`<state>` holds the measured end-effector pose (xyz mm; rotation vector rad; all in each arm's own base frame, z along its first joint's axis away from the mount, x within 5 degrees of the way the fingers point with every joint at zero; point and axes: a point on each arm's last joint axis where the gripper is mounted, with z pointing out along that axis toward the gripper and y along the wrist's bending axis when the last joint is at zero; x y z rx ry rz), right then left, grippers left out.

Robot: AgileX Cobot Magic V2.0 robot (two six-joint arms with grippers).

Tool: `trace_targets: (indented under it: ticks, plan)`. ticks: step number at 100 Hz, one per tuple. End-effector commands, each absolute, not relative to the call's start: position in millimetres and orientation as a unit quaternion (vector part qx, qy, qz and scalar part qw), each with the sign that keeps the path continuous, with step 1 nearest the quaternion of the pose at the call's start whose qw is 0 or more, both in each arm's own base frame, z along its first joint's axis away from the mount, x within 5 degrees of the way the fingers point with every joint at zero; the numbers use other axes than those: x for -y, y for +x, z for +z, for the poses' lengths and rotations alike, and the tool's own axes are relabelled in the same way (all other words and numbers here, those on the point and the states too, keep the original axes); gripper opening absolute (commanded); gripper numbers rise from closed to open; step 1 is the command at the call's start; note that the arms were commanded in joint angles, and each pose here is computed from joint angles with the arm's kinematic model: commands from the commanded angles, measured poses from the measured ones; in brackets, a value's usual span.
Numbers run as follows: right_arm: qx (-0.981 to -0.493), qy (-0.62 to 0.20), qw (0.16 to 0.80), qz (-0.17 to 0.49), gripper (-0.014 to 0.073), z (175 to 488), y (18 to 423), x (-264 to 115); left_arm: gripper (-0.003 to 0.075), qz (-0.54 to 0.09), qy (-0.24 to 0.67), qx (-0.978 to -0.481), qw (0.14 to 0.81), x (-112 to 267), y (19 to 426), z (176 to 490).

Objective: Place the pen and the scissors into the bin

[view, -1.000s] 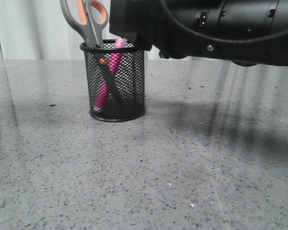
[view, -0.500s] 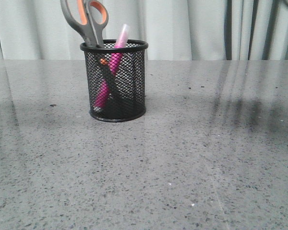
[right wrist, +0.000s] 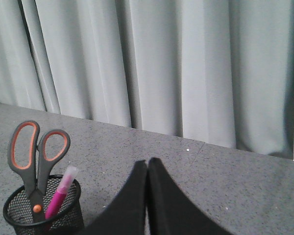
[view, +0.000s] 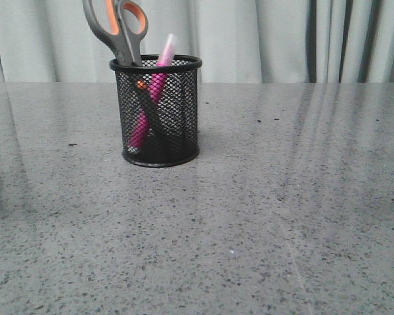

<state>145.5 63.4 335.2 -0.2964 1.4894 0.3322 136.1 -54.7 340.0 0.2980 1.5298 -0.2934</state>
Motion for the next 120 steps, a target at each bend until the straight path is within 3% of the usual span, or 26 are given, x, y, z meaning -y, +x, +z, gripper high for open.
trace_targets:
  ticks: [1, 32, 48, 58, 120]
  plan:
    - [-0.634, -0.124, 0.749, 0.146, -0.0053, 335.3, 125.3, -52.1, -0.002, -0.141, 0.108, -0.636, 0.751, 45.0, 118.8, 345.1]
    - [-0.624, -0.125, 0.757, 0.152, -0.0053, 280.5, 69.2, -28.7, -0.002, -0.174, 0.07, -0.616, 0.765, 24.7, 72.4, 293.3]
    - [-0.618, -0.125, 0.761, 0.155, -0.0054, 268.2, 55.9, -23.4, -0.002, -0.196, 0.042, -0.609, 0.767, 18.7, 61.2, 268.2]
    - [-0.608, -0.123, 0.768, 0.157, -0.0054, 269.3, 53.0, -22.1, -0.002, -0.204, 0.026, -0.59, 0.781, 15.5, 57.7, 268.6]
    - [-0.615, -0.125, 0.762, 0.156, -0.0055, 267.6, 53.3, -22.4, -0.002, -0.205, 0.025, -0.59, 0.781, 15.5, 57.7, 268.6]
